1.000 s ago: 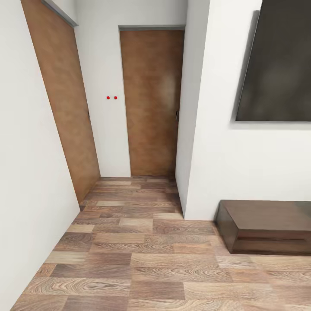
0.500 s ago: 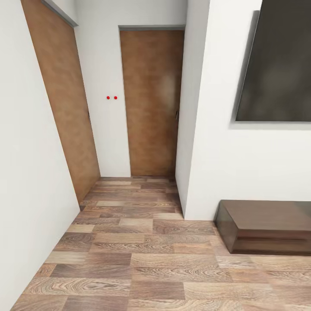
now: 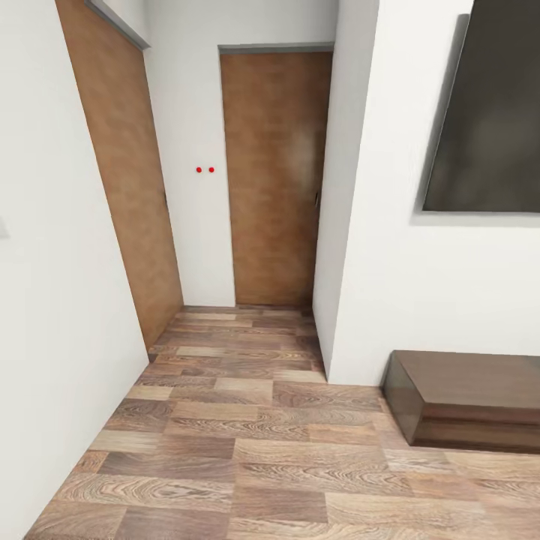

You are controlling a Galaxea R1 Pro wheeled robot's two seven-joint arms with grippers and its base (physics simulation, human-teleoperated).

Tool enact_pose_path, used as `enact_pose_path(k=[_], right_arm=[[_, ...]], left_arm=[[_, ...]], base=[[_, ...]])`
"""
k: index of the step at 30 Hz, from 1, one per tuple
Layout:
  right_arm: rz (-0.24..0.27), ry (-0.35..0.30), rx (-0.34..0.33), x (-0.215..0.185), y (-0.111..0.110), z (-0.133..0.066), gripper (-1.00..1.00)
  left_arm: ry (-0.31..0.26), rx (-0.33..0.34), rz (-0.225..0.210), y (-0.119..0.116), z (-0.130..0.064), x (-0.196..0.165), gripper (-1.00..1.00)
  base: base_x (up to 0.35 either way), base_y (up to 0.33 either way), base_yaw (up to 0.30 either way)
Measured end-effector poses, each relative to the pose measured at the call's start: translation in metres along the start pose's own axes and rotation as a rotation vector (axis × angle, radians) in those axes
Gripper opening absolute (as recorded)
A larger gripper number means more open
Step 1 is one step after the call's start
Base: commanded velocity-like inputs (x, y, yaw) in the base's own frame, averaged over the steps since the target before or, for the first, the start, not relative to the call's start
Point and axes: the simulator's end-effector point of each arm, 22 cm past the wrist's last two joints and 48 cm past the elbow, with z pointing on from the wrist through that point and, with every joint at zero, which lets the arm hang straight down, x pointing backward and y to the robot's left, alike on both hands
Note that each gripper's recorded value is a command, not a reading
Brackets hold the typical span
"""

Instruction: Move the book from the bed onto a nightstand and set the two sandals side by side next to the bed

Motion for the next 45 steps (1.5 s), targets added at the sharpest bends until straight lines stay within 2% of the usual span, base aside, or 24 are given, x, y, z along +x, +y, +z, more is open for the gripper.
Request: enact_pose_path(k=[25,45], right_arm=[[0.001,0.001,0.0,0.0003,-0.0001,0.0,1.0],[0.001,0.001,0.0,0.0003,-0.0001,0.0,1.0]], left_arm=[[-0.002,0.0,-0.001,0.0,0.0,-0.0011,1.0],[-0.002,0.0,-0.001,0.0,0.0,-0.0012,1.0]], base=[[0.0,0.0,0.287],[0.0,0.0,0.034]])
